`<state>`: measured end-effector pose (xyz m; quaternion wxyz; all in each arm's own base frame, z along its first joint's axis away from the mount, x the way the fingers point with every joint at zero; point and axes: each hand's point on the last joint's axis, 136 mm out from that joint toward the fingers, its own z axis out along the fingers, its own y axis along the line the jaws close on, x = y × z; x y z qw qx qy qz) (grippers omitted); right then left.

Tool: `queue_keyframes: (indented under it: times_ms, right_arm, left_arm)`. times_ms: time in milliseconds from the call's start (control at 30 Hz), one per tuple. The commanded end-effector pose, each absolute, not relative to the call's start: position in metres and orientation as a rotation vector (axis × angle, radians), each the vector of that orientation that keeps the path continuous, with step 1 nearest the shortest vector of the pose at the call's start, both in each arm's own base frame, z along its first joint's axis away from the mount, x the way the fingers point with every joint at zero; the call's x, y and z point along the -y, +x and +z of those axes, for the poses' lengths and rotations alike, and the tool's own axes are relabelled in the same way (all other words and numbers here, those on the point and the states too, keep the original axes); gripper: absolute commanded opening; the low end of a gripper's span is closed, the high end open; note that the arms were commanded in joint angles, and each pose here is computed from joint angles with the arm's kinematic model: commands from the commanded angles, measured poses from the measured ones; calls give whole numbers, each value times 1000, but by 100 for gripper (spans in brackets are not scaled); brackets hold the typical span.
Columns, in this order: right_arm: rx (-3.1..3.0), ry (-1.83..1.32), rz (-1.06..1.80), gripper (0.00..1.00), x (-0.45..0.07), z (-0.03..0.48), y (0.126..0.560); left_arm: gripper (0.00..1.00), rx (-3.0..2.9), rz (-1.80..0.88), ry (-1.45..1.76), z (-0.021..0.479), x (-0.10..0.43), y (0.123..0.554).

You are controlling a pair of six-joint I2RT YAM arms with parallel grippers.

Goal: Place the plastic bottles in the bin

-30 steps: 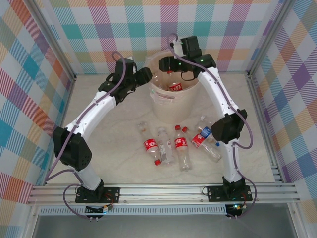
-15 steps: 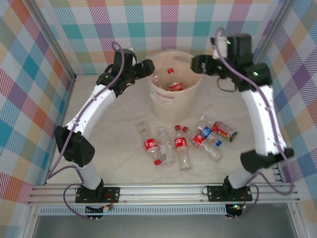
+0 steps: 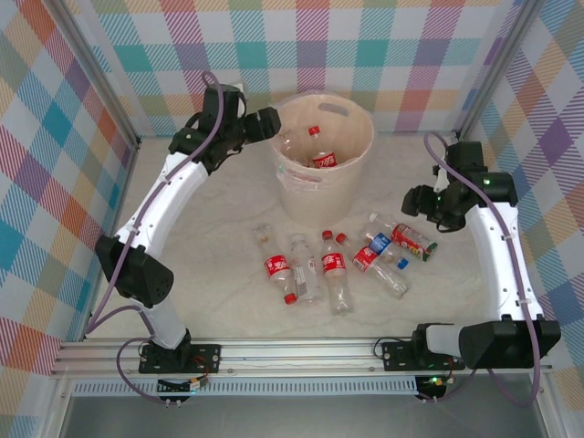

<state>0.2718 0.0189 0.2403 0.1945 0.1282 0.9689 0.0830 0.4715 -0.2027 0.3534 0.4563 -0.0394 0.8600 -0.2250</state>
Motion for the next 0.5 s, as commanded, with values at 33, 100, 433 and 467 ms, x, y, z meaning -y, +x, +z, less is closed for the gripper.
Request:
queue_keyframes:
  times_ms: [33,100,433,467]
  right_arm:
    - [-2775,408,190,70,-9,217,264]
    - [-2795,415,184,70,-7,207,262]
    - [-2860,422,194,71,-6,172,265]
    - [-2869,419,201,71,-7,168,267]
  left_arm:
    - [83,-2114,-540,-85,366,188,449]
    - [84,-2132,-545,-93,362,186,445]
    - [85,-2338,-585,-252,298,155,401]
    - [85,-2366,-592,-275,287,152,393]
